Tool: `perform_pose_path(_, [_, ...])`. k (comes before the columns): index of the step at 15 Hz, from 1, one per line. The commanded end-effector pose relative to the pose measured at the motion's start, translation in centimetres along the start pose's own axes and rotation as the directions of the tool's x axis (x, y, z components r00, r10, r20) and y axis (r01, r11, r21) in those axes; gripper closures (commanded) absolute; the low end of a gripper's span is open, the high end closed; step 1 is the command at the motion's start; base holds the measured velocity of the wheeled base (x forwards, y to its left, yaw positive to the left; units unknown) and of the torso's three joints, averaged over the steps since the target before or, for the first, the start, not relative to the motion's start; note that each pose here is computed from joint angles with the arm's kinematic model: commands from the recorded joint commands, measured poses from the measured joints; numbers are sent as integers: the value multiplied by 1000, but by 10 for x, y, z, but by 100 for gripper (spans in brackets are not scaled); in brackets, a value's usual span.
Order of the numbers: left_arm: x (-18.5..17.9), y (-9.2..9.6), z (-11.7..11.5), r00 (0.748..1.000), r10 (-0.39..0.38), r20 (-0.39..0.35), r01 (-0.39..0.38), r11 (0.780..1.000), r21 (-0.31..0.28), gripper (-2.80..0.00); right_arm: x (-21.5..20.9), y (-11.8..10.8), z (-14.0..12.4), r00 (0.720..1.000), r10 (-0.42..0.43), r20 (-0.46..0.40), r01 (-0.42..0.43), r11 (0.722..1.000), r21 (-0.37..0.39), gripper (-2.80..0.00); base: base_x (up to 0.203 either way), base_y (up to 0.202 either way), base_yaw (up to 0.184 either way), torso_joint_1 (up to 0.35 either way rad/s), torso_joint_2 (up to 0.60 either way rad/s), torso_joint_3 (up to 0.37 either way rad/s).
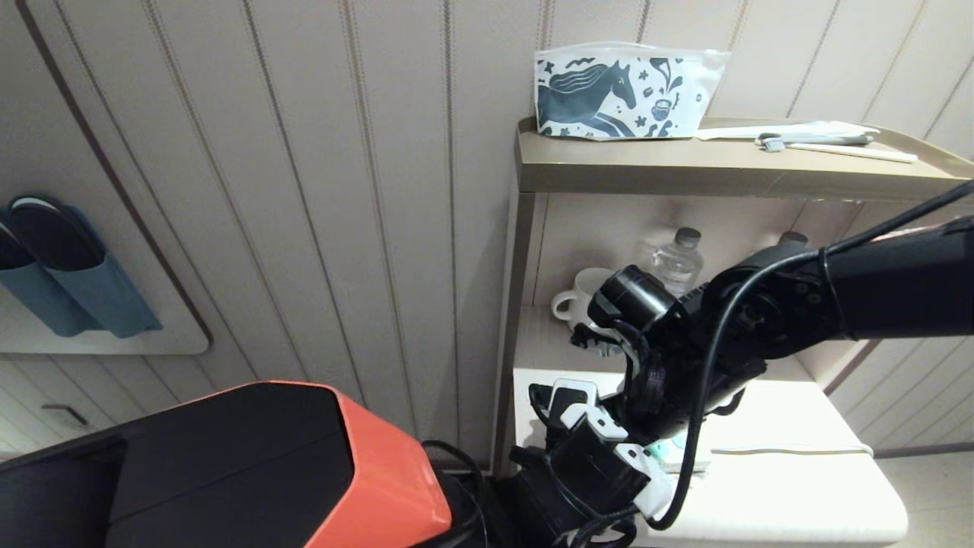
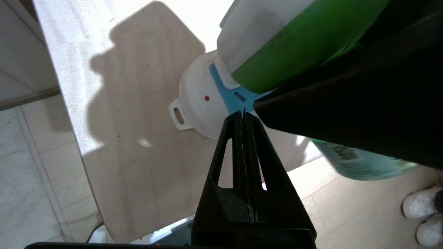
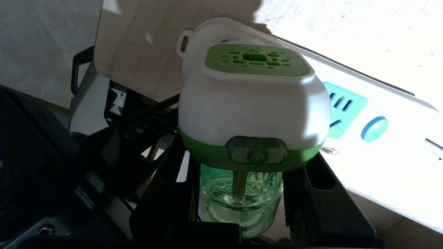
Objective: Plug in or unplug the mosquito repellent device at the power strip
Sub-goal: Hold the socket with your left hand and unplug it with your right hand
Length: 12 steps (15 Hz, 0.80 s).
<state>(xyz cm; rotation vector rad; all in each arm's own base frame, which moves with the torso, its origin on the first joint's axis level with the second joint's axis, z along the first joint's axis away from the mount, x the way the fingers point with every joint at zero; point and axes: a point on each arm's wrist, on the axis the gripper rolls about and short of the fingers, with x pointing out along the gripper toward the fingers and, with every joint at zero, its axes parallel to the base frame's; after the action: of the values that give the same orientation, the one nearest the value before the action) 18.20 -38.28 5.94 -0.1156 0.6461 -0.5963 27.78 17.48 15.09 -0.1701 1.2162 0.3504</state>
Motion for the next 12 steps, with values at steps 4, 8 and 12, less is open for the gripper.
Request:
perform_pose_path(4, [15, 3, -11, 997, 71, 19, -72, 997, 9, 0, 3, -1, -1, 1000, -2, -13, 2, 1000, 2, 0, 0, 0, 0, 0, 0, 0])
perform_pose_path(8, [13, 5, -9, 997, 80, 20, -80, 997, 8, 0, 2, -2, -1, 1000, -4, -11, 4, 1000, 5, 0, 0, 0, 0, 0, 0, 0])
perform_pose_path(12, [14, 7, -12, 996, 87, 11, -87, 996, 16, 0, -2, -2, 1, 1000, -2, 6, 2, 1000, 9, 0, 0, 0, 0, 0, 0, 0])
